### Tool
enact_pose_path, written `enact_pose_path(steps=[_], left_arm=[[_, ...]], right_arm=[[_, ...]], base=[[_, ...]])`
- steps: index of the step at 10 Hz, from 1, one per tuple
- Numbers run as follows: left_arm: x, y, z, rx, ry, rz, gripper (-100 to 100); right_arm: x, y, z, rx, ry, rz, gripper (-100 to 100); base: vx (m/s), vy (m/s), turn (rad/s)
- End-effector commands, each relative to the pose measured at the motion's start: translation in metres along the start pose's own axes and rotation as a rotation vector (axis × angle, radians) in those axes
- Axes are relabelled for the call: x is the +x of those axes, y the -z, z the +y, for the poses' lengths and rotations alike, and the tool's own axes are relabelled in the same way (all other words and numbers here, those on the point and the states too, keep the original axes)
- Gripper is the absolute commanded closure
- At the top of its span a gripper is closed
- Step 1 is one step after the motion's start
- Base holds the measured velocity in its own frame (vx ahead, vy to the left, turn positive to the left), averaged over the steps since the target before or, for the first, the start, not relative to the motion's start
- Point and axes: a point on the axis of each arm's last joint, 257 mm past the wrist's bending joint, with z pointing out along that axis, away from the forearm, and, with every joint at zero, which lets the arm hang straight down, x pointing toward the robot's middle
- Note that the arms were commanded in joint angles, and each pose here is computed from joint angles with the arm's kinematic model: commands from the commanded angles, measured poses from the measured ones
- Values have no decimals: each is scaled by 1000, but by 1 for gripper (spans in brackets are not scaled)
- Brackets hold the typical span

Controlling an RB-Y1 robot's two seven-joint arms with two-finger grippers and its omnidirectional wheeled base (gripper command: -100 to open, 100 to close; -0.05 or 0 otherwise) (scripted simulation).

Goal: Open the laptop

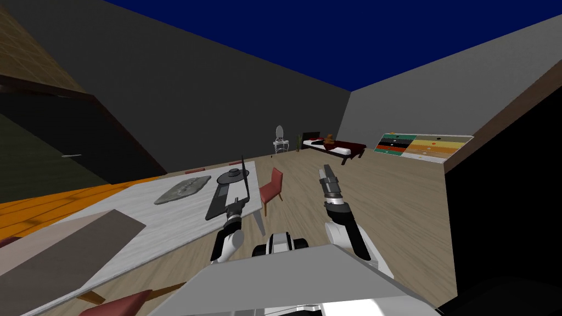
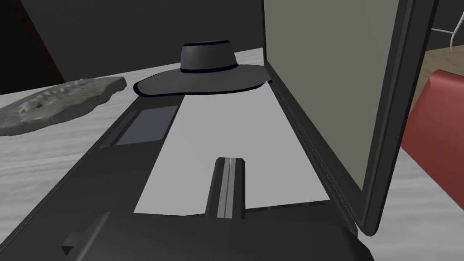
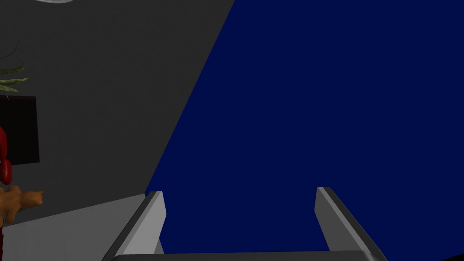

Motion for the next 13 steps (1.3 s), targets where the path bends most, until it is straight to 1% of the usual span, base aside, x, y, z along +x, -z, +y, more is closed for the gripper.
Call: enact_pose_path(steps=[1,3,4,5,6,7,8,10,13], left_arm=[[-7,7,-7,22,68,-1,100],[-15,15,-16,48,140,-4,100],[-15,15,-16,48,144,-4,100],[-13,14,-14,45,135,-4,100],[-9,9,-23,39,110,10,-100],[-7,7,-27,35,99,15,-100],[-1,1,-34,28,80,26,-100],[10,-8,-42,16,59,41,-100],[22,-17,-43,1,62,41,-100]], right_arm=[[0,0,0,0,0,0,0],[0,0,0,0,0,0,0],[0,0,0,0,0,0,0],[0,0,0,0,0,0,0],[0,0,0,0,0,0,0],[0,0,0,0,0,0,0],[0,0,0,0,0,0,0],[0,0,0,0,0,0,0],[0,0,0,0,0,0,0]], base=[[0,21,-78],[2,32,-111],[1,29,-39],[0,11,0],[5,-9,33],[9,-30,36],[12,-45,54],[28,-69,95],[23,-96,100]])
